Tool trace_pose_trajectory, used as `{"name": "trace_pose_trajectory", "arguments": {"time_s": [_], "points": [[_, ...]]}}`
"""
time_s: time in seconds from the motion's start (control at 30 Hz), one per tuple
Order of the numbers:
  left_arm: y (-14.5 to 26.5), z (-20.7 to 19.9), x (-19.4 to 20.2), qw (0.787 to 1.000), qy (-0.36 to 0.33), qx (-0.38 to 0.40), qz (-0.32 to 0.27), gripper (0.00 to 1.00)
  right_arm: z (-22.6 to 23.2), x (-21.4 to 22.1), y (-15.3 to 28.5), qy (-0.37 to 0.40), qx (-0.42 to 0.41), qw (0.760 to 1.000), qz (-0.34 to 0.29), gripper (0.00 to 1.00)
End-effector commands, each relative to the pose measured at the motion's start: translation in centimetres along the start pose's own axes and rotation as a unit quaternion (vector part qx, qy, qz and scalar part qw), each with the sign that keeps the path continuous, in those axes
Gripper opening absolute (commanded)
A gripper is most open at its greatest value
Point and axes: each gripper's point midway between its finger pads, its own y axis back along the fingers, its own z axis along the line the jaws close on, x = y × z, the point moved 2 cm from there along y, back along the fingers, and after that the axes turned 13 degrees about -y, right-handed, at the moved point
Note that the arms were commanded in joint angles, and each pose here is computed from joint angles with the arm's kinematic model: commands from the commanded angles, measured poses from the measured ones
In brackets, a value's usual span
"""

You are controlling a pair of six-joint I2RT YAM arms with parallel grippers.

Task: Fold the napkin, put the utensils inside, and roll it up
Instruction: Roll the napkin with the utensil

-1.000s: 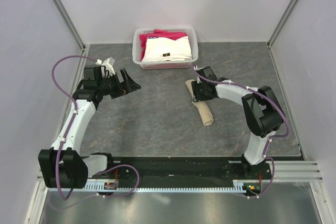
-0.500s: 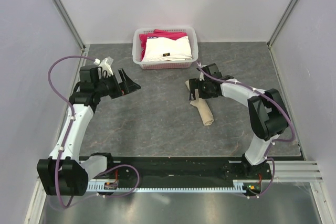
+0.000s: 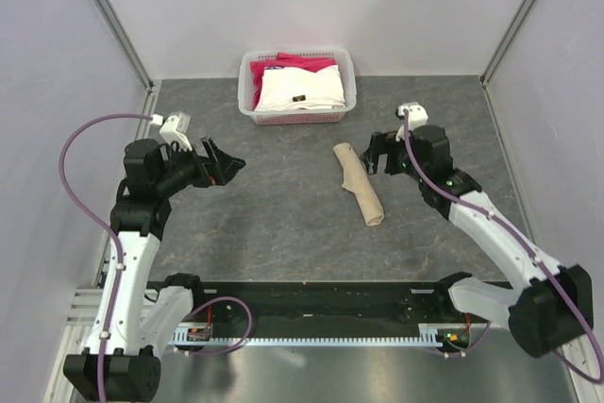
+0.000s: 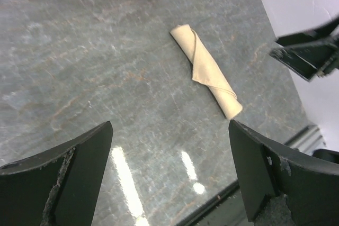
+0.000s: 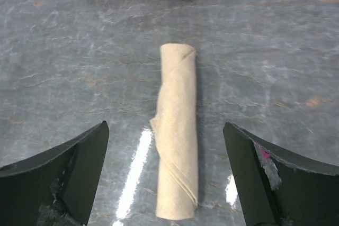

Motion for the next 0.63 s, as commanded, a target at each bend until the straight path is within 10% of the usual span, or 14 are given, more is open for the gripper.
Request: {"name": "trace_pose_trajectory", "arguments": {"time_s": [0.0,0.6], "points": [[0.4,1.1,0.1,0.998,-0.048,-0.032,-0.028,0.97,-2.0,-0.1,1.5,0.010,0.027,0.997,-0.077,0.98],[1.1,1.5,1.7,0.996,-0.053,-0.051,-0.059,0.96,-3.5,2.5,3.0,0.005,0.035,0.996,-0.086,0.98]]}}
